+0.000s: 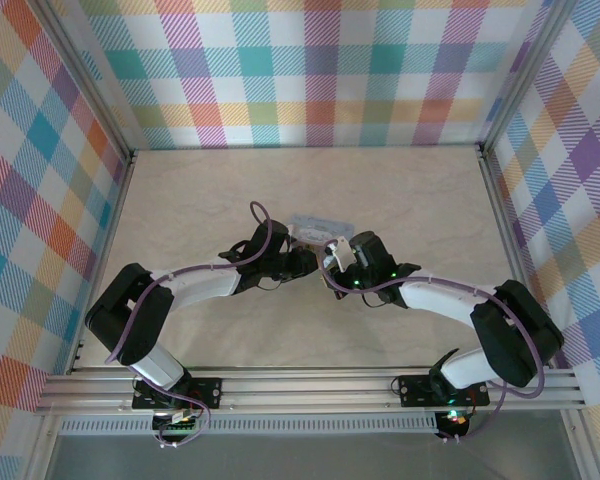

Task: Unlock a padlock with a key

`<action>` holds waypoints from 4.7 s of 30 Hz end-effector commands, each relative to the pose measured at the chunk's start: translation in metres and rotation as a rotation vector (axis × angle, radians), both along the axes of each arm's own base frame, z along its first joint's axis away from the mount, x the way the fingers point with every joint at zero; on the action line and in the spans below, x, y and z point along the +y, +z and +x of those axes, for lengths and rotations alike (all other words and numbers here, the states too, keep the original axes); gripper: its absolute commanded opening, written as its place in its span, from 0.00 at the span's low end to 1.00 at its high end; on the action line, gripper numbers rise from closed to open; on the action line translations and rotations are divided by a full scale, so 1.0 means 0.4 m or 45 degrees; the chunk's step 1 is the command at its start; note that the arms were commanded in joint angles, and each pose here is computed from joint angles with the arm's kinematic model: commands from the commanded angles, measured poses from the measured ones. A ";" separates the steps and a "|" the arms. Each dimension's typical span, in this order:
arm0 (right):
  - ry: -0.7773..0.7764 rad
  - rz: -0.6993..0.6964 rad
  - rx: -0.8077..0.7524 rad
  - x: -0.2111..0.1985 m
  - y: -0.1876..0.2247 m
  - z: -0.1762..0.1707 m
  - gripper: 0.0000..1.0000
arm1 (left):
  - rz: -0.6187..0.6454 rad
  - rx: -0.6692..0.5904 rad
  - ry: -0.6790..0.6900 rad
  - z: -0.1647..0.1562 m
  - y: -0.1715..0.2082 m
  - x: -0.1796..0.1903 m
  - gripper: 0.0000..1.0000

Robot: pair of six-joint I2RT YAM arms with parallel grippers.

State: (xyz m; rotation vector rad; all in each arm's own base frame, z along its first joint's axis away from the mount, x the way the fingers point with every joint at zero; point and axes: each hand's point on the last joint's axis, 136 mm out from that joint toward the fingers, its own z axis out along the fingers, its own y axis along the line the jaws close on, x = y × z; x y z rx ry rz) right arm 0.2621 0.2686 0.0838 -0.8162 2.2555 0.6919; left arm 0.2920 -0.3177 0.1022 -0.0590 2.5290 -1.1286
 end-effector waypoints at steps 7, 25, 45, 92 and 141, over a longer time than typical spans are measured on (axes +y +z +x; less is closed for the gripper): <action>-0.005 0.061 -0.085 0.013 0.038 0.025 0.00 | -0.088 -0.069 -0.040 0.004 0.081 -0.033 0.14; 0.004 0.101 -0.106 0.041 0.062 0.052 0.00 | -0.099 -0.060 -0.056 0.003 0.082 -0.042 0.14; -0.006 0.175 -0.070 0.035 0.073 0.061 0.00 | -0.109 -0.053 -0.061 0.003 0.085 -0.047 0.14; 0.021 0.120 -0.114 -0.006 0.066 0.091 0.00 | -0.115 -0.046 -0.109 -0.010 0.079 -0.053 0.14; -0.228 0.301 0.479 0.048 -0.067 0.031 0.00 | -0.208 -0.074 0.200 0.046 0.013 0.077 0.57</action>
